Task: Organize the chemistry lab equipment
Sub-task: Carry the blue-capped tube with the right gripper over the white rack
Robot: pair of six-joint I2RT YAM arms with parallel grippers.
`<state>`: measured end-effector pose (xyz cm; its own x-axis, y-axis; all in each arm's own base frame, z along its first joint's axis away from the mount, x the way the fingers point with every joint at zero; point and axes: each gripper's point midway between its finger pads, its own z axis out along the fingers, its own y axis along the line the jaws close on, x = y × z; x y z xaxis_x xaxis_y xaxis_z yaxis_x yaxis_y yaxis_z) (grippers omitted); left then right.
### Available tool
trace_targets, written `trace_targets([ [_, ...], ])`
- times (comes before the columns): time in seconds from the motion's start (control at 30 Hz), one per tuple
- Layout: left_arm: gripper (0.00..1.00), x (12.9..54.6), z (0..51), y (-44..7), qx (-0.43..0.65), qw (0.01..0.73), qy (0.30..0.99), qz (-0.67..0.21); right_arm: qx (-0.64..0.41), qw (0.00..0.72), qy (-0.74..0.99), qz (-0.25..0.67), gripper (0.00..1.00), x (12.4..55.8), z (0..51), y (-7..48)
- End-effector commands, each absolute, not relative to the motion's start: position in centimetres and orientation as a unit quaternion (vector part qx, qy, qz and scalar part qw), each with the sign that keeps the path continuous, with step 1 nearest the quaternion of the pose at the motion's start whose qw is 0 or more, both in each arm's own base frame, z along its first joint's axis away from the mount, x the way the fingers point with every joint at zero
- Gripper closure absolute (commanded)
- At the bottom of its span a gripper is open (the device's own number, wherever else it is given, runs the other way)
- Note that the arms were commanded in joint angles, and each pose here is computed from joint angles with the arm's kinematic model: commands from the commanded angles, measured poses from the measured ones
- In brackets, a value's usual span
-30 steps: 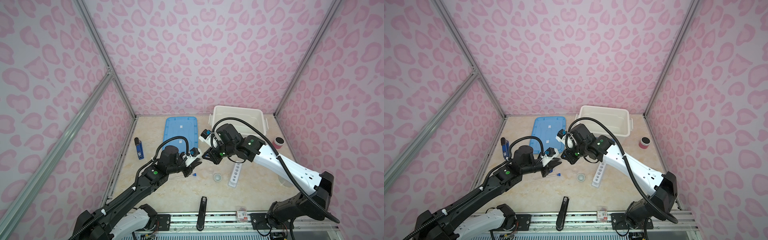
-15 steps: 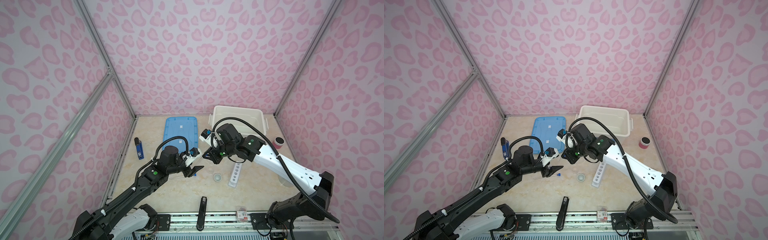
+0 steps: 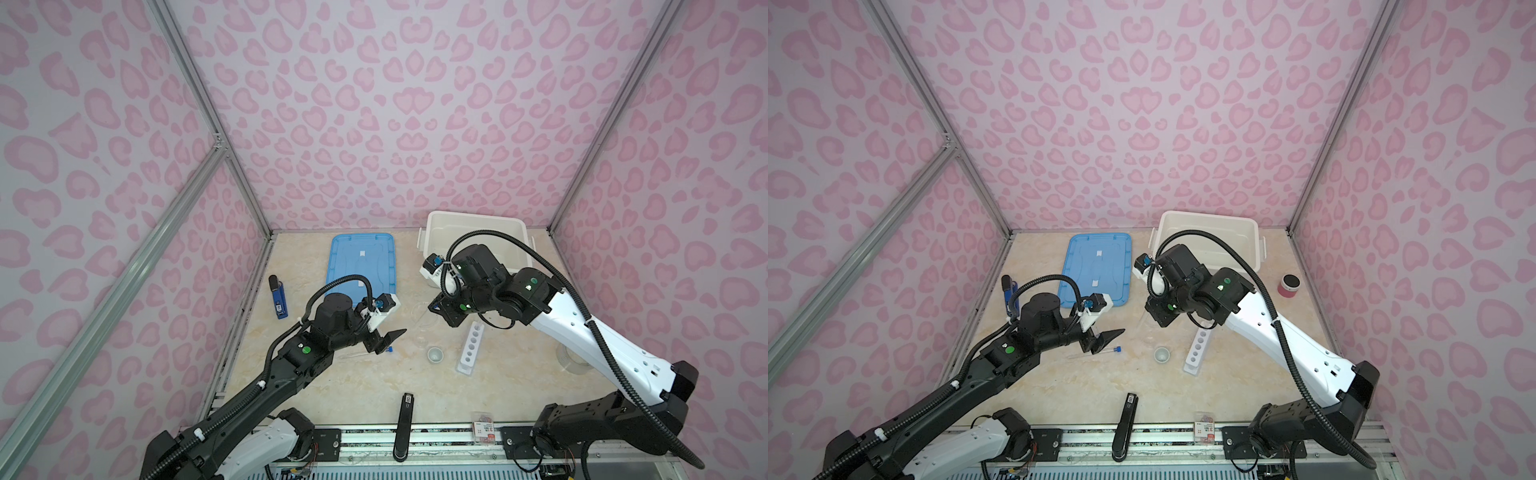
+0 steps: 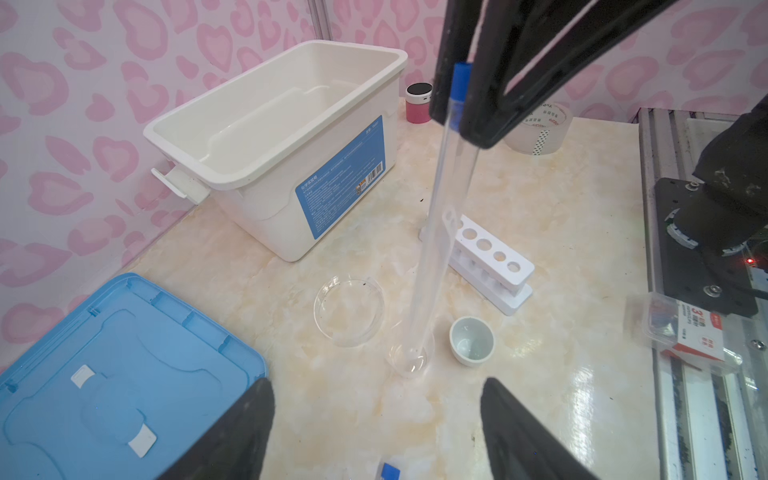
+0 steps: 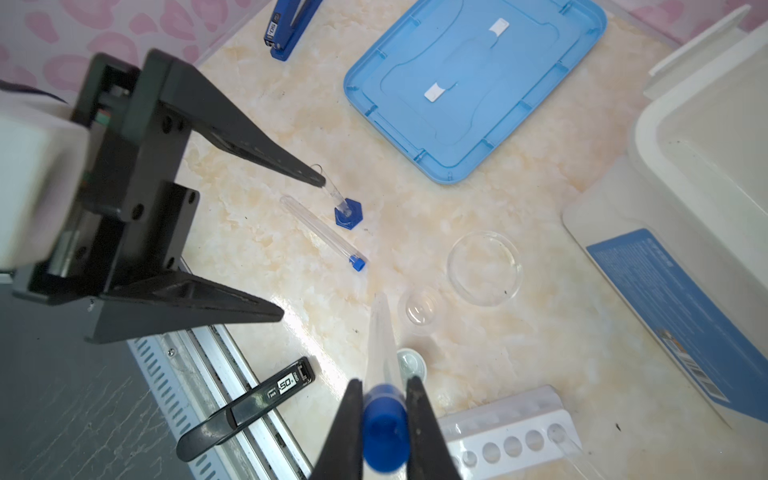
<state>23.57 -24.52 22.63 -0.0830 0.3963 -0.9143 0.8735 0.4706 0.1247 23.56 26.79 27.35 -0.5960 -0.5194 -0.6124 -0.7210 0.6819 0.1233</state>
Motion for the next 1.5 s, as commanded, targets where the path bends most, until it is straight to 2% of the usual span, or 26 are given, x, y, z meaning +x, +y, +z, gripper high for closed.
trace_targets([
  [0.0,0.20,24.0,25.1,-24.6,0.441,0.533,0.678,-0.249,-0.334,0.258,0.898,0.121,0.86,23.2,26.3,23.5],
  [0.17,0.21,23.9,25.1,-24.8,0.434,0.529,0.679,-0.265,-0.300,0.268,0.911,0.088,0.85,22.9,26.8,20.5],
  [0.33,0.21,23.8,24.9,-25.0,0.433,0.528,0.677,-0.275,-0.275,0.251,0.927,0.039,0.85,22.7,24.8,17.7],
  [0.73,0.20,23.0,24.5,-25.4,0.438,0.513,0.673,-0.302,-0.210,0.269,0.940,-0.005,0.85,24.1,23.0,14.2],
  [1.0,0.21,23.0,24.2,-25.7,0.442,0.505,0.675,-0.306,-0.170,0.276,0.946,-0.007,0.85,25.6,21.6,12.9],
  [1.47,0.21,23.2,23.8,-25.9,0.446,0.500,0.677,-0.306,-0.161,0.280,0.946,0.027,0.85,26.4,20.0,13.9],
])
